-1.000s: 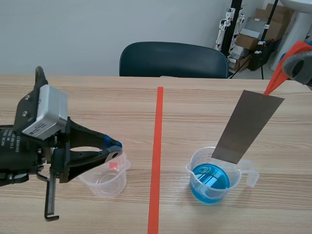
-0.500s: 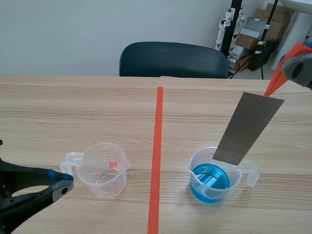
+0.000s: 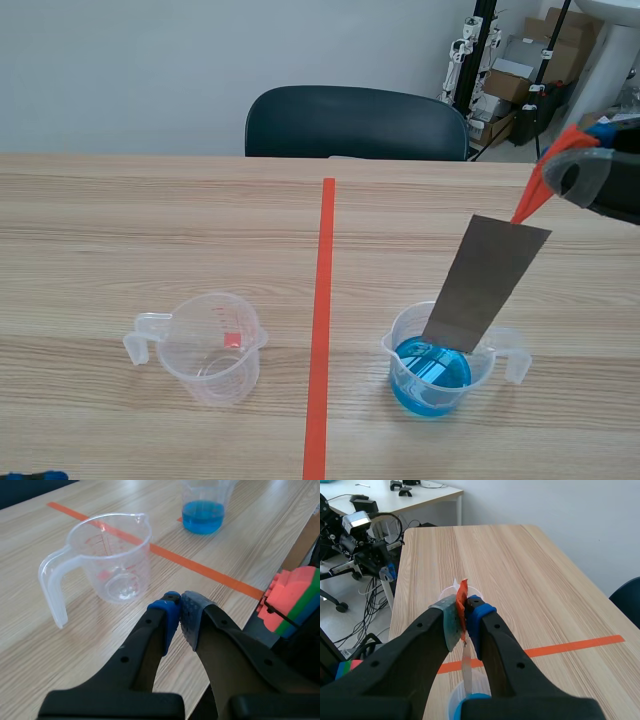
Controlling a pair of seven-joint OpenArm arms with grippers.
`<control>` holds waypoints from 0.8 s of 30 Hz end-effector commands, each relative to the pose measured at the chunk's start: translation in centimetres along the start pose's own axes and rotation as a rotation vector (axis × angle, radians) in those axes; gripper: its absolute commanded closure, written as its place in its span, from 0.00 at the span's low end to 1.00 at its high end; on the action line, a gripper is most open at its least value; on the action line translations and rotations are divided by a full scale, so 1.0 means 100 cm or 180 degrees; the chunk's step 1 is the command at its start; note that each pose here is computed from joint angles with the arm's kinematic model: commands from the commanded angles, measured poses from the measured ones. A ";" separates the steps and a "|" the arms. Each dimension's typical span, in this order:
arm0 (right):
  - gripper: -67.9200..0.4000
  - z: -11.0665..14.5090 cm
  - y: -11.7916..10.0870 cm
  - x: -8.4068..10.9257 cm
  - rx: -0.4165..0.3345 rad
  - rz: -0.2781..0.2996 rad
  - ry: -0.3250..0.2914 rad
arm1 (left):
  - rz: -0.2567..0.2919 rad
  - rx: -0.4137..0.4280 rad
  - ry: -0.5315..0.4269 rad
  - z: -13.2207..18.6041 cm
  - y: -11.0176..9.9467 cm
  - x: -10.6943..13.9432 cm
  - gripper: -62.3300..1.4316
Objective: Do the redox reaction experiment. lower the plate into the blue solution
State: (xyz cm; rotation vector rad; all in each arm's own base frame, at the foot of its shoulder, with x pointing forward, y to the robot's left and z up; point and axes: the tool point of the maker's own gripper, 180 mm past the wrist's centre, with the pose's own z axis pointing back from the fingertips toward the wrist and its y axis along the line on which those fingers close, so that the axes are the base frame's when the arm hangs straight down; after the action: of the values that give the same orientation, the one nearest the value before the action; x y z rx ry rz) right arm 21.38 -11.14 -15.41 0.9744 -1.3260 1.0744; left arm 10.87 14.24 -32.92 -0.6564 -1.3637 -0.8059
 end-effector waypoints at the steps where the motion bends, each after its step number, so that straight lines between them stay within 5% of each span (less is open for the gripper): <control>1: 0.99 -0.001 -0.005 0.008 -0.0033 0.0051 -0.0085 | -0.0090 -0.0002 -0.0253 -0.003 -0.003 0.012 0.91; 10: 0.99 -0.006 -0.001 0.001 -0.0009 0.0090 -0.0062 | -0.0528 -0.0118 -0.0764 0.014 -0.035 0.018 0.91; 24: 0.99 -0.012 -0.004 -0.009 -0.0110 0.0178 -0.0010 | -0.0491 0.0233 -0.0909 -0.007 -0.041 0.007 0.91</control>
State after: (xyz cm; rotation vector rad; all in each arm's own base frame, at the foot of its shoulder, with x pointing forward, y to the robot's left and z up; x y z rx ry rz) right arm 21.67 -10.08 -17.15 0.9175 -1.3436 1.0962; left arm 8.10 11.61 -33.68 -0.5998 -1.6528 -0.8141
